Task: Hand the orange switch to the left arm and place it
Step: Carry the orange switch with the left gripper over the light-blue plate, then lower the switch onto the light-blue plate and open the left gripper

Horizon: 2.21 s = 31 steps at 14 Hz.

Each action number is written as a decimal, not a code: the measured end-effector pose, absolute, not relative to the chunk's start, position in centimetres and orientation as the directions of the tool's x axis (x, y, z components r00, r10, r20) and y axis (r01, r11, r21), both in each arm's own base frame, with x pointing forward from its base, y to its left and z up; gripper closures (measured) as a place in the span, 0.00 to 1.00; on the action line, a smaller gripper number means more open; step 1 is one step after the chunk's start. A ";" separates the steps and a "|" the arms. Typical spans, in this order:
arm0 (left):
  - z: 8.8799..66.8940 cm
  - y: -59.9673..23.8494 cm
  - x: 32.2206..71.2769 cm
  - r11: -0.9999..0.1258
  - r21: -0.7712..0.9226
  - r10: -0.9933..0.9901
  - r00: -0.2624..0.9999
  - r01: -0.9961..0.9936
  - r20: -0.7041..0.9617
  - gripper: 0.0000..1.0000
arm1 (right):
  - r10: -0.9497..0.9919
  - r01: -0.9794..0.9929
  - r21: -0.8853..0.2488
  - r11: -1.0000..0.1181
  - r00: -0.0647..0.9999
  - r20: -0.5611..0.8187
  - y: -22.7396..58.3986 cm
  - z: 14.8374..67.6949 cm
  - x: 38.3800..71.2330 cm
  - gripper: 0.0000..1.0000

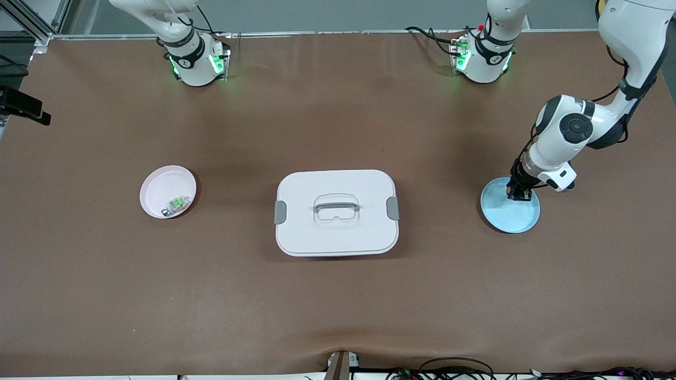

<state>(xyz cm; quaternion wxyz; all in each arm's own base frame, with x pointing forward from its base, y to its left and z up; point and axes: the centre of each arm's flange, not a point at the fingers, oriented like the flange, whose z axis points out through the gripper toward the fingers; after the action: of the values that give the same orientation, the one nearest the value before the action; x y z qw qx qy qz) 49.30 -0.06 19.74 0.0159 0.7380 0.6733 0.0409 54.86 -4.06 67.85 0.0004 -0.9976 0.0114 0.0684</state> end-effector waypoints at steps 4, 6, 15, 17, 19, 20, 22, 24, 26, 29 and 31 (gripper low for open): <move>18.5 -0.6 49.4 -0.100 0.077 0.994 0.096 0.992 0.057 0.60 | -0.022 -0.022 0.001 -1.000 0.992 -0.124 -3.9 68.4 54.6 0.00; 18.2 -0.7 49.4 -0.110 0.070 0.992 0.105 0.991 0.068 0.60 | -0.022 -0.022 0.002 -1.000 0.994 -0.110 -3.9 69.0 54.0 0.00; 18.6 -0.3 50.0 -0.126 0.065 0.988 0.119 0.990 0.100 0.00 | -0.020 -0.020 -0.002 -1.000 0.999 -0.025 -3.6 69.2 50.2 0.00; 19.1 -0.1 50.8 -0.124 0.036 0.984 0.118 0.992 0.137 0.00 | -0.013 -0.013 -0.025 -1.000 1.000 -0.014 -3.2 69.2 50.2 0.00; 20.2 -1.1 52.1 -0.131 0.018 0.976 0.126 0.991 0.176 0.00 | -0.010 -0.010 -0.039 -0.999 1.000 0.009 -3.0 68.8 50.8 0.00; 20.8 -1.9 52.7 -0.126 0.021 0.975 0.120 0.992 0.189 0.00 | -0.011 -0.010 -0.042 -0.999 1.000 0.016 -2.9 68.5 51.3 0.00; 21.8 -3.0 53.7 -0.117 0.030 0.972 0.109 0.993 0.207 0.00 | -0.023 -0.023 -0.045 -0.999 1.000 0.015 -2.9 67.6 52.1 0.00; 22.4 -3.0 54.2 -0.113 0.037 0.971 0.103 0.993 0.215 0.00 | -0.034 -0.034 -0.046 -0.998 0.999 0.009 -2.8 66.9 52.9 0.00; 22.6 -2.8 54.5 -0.108 0.039 0.971 0.097 0.993 0.219 0.00 | -0.042 -0.042 -0.046 -0.998 0.999 0.005 -2.2 66.5 53.3 0.00; 23.1 -2.7 55.0 -0.089 0.039 0.974 0.079 0.995 0.213 0.00 | -0.036 -0.035 -0.045 -0.998 0.999 0.013 -0.9 66.9 53.3 0.00; 23.9 -2.7 55.4 -0.110 0.030 0.978 0.103 0.993 0.180 0.00 | -0.035 -0.034 -0.045 -0.998 0.999 0.020 -0.8 67.3 53.3 0.00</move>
<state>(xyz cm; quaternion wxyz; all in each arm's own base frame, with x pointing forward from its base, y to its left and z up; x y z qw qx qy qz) 55.45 -2.70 23.91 -0.0494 0.7411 0.6651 0.0774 53.26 -0.75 67.32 0.0225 -0.9995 0.0171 -0.0103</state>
